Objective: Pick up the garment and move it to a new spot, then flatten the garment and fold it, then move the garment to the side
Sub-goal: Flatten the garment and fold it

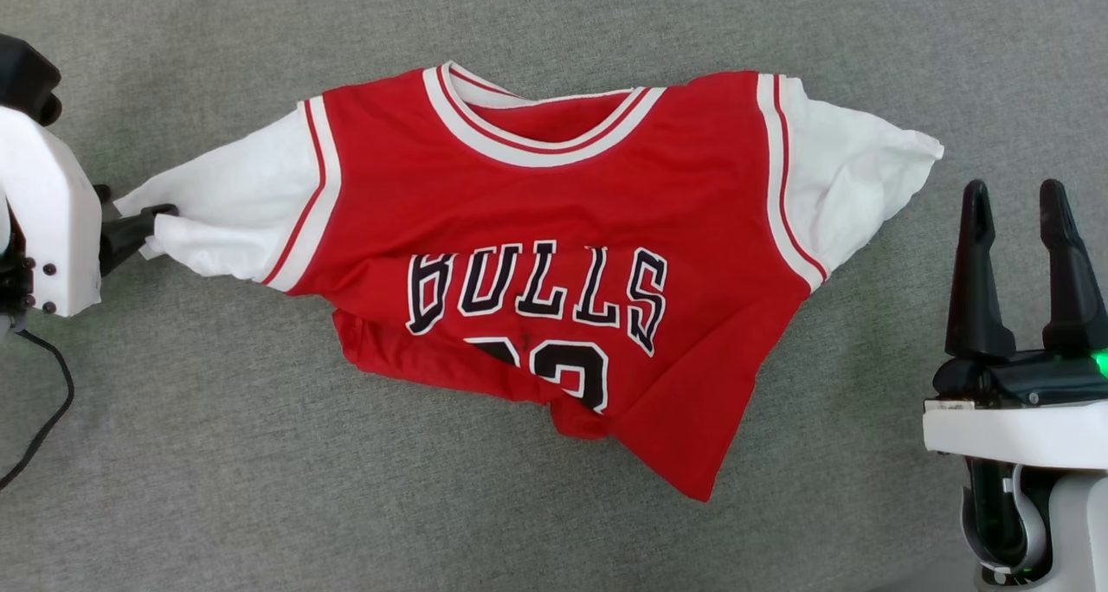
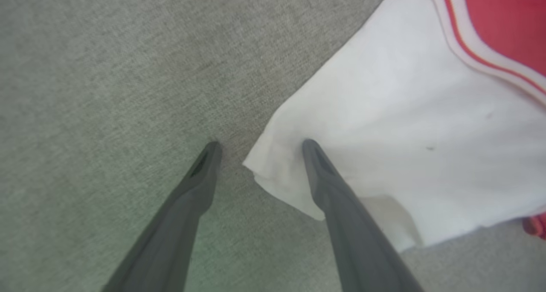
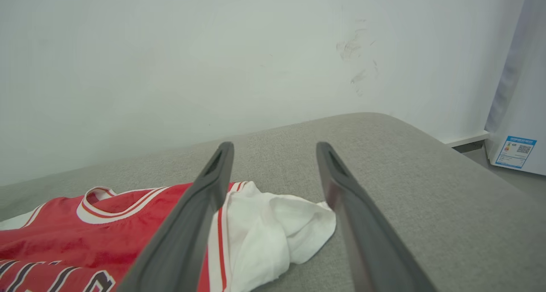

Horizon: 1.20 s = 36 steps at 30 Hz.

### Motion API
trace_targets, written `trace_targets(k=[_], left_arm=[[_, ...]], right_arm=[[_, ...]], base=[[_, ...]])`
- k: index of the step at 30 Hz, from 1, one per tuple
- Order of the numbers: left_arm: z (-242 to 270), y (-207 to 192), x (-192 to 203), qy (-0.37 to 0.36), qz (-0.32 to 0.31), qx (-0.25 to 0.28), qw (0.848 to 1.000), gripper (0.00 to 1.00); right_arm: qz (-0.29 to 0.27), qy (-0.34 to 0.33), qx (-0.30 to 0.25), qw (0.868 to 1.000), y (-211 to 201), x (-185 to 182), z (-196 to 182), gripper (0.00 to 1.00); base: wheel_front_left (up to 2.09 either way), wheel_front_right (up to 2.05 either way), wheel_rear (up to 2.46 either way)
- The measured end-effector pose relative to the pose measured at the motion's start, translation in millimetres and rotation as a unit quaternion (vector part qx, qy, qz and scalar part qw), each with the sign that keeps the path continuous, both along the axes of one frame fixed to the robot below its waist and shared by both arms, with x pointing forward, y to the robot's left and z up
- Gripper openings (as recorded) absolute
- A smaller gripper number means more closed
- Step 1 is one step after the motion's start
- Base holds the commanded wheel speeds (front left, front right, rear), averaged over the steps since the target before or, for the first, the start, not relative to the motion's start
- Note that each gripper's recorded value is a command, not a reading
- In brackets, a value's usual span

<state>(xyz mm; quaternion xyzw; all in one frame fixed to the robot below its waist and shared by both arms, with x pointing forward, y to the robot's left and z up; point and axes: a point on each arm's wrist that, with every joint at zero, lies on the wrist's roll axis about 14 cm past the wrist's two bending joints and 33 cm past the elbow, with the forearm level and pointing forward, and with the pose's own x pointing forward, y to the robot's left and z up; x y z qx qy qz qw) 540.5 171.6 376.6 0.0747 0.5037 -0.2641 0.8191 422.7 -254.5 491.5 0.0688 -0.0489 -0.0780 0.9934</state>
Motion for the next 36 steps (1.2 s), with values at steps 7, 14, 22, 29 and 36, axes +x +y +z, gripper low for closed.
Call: trace_targets(k=[7,14,22,29,36], left_arm=[[-7.9,-3.4,-8.8,0.014,-0.006,0.0,1.0,0.0],[9.9,-4.8,1.3,-0.08,0.022,-0.036,0.996,0.0],[85.6,-6.1,17.4,-0.263,0.024,-0.083,0.961,0.0],[136.1,-7.5,-1.5,-0.353,0.022,-0.128,0.926,0.0],[165.0,-22.4,-30.4,-0.395,-0.005,-0.156,0.906,0.0]], right_arm=[[0.003,-0.005,-0.002,1.0,1.6,1.9,2.8,1.0],[0.016,0.001,-0.019,1.0,10.3,-0.9,3.4,1.0],[0.056,0.089,-0.044,0.994,27.6,-0.2,-9.8,1.0],[0.092,0.196,-0.09,0.972,20.6,18.0,-11.1,1.0],[0.093,0.344,-0.097,0.929,-5.2,41.5,-24.5,1.0]], base=[[0.0,0.0,0.0],[0.0,0.0,0.0],[0.0,0.0,0.0],[0.0,0.0,0.0],[0.0,0.0,0.0]])
